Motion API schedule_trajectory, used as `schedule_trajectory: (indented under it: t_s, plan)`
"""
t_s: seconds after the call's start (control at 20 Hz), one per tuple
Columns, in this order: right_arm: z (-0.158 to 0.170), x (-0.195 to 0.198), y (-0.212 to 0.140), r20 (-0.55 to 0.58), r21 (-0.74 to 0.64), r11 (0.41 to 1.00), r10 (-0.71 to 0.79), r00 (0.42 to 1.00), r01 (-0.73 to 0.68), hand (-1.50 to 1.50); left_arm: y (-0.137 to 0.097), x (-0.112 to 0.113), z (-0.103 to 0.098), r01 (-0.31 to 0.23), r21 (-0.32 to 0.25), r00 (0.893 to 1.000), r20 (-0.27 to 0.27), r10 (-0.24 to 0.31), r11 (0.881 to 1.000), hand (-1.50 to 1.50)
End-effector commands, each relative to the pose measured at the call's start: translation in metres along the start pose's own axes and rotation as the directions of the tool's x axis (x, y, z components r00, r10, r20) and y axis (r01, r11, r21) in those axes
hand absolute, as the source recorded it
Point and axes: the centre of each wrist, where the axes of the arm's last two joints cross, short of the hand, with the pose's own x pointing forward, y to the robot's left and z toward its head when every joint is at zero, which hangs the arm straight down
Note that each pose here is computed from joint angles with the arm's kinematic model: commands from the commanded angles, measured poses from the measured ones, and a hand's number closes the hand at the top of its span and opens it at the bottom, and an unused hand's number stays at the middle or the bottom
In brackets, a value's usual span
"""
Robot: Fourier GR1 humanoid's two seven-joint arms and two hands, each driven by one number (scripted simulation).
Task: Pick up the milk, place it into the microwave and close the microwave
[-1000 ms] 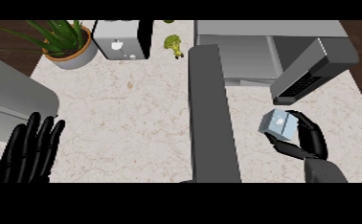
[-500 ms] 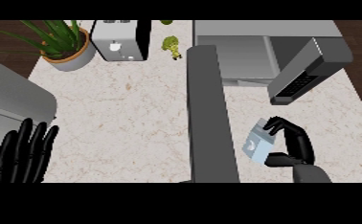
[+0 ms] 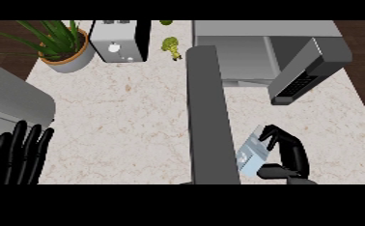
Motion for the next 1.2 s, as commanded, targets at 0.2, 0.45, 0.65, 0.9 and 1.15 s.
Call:
schedule_trajectory:
  t_s: [0.2, 0.45, 0.65, 0.9, 1.15]
  plan:
    - [-0.03, 0.042, 0.043, 0.05, 0.0, 1.0, 0.023, 0.998, -0.023, 1.5, 0.01, -0.004, 0.007, 0.019, 0.011, 1.0, -0.006, -0.019, 1.0, -1.5]
    - [-0.083, 0.035, 0.08, 0.047, 0.042, 0.992, 0.113, 0.992, -0.115, 1.5, 0.026, -0.011, -0.007, -0.012, 0.015, 1.0, -0.014, 0.012, 1.0, -1.5]
    - [-0.131, 0.04, 0.082, -0.028, -0.023, 0.977, 0.211, 0.977, -0.211, 1.5, 0.018, -0.001, -0.001, 0.009, 0.012, 1.0, -0.025, -0.008, 1.0, -1.5]
    - [-0.161, 0.032, 0.073, -0.07, -0.055, 0.944, 0.322, 0.944, -0.326, 1.5, 0.028, -0.011, -0.005, -0.009, 0.006, 0.999, -0.031, 0.009, 1.0, -1.5]
    - [-0.193, 0.035, 0.065, -0.099, -0.069, 0.916, 0.389, 0.916, -0.396, 1.5, 0.024, -0.003, 0.001, -0.016, 0.0, 1.0, -0.013, 0.016, 1.0, -1.5]
